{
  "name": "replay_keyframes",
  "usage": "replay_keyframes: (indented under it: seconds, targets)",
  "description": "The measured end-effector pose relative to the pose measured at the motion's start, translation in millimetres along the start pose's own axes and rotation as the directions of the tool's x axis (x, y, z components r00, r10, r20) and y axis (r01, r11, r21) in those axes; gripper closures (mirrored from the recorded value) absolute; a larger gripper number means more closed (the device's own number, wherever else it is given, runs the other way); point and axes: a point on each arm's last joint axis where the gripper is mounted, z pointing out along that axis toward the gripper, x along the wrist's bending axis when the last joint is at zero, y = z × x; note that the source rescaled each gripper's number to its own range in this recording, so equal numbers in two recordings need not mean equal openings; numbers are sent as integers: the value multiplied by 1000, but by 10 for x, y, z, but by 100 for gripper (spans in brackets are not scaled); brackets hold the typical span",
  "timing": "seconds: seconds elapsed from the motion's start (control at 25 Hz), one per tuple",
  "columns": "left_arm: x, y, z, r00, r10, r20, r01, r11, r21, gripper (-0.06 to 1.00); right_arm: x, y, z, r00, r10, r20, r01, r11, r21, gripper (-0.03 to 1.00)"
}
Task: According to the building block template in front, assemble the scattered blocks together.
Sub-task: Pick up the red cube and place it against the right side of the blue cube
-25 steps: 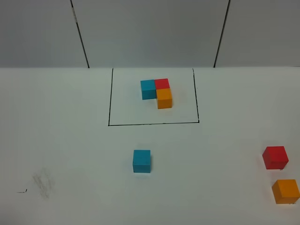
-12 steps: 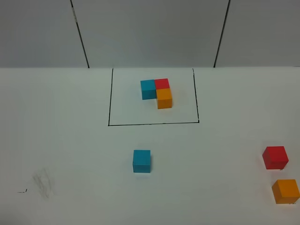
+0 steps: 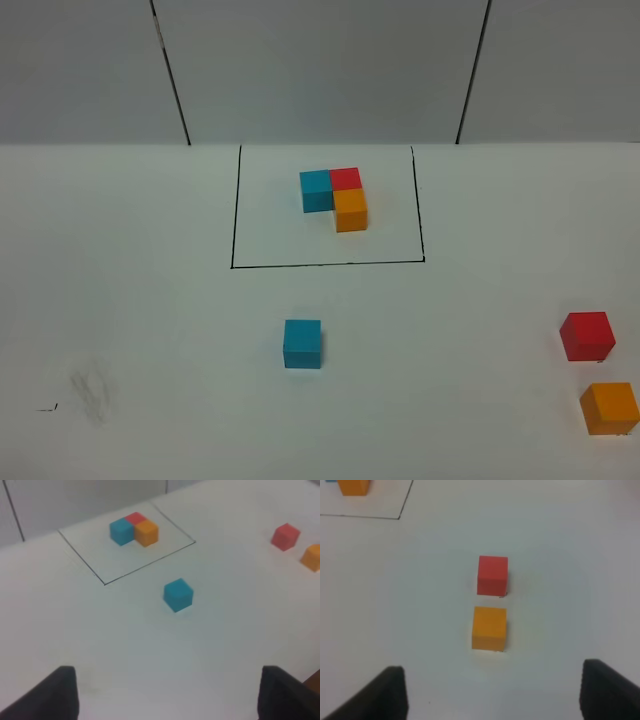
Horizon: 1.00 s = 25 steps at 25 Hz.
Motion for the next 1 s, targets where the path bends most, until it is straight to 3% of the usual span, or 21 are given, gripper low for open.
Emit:
replay_keyframes:
  seconds: [0.36, 0.6, 1.0]
  targets:
    - [-37, -310, 233, 1000, 5, 30, -5, 1000, 13, 10, 0, 0, 0, 1000, 0, 0, 0, 1000, 0, 34]
    - [-71, -488, 451, 997, 42, 57, -48, 993, 107, 10, 0, 0, 0, 1000, 0, 0, 0, 1000, 0, 34]
    - [-74, -537, 491, 998, 33, 54, -41, 989, 139, 10, 0, -1, 0, 1000, 0, 0, 0, 1000, 1, 34]
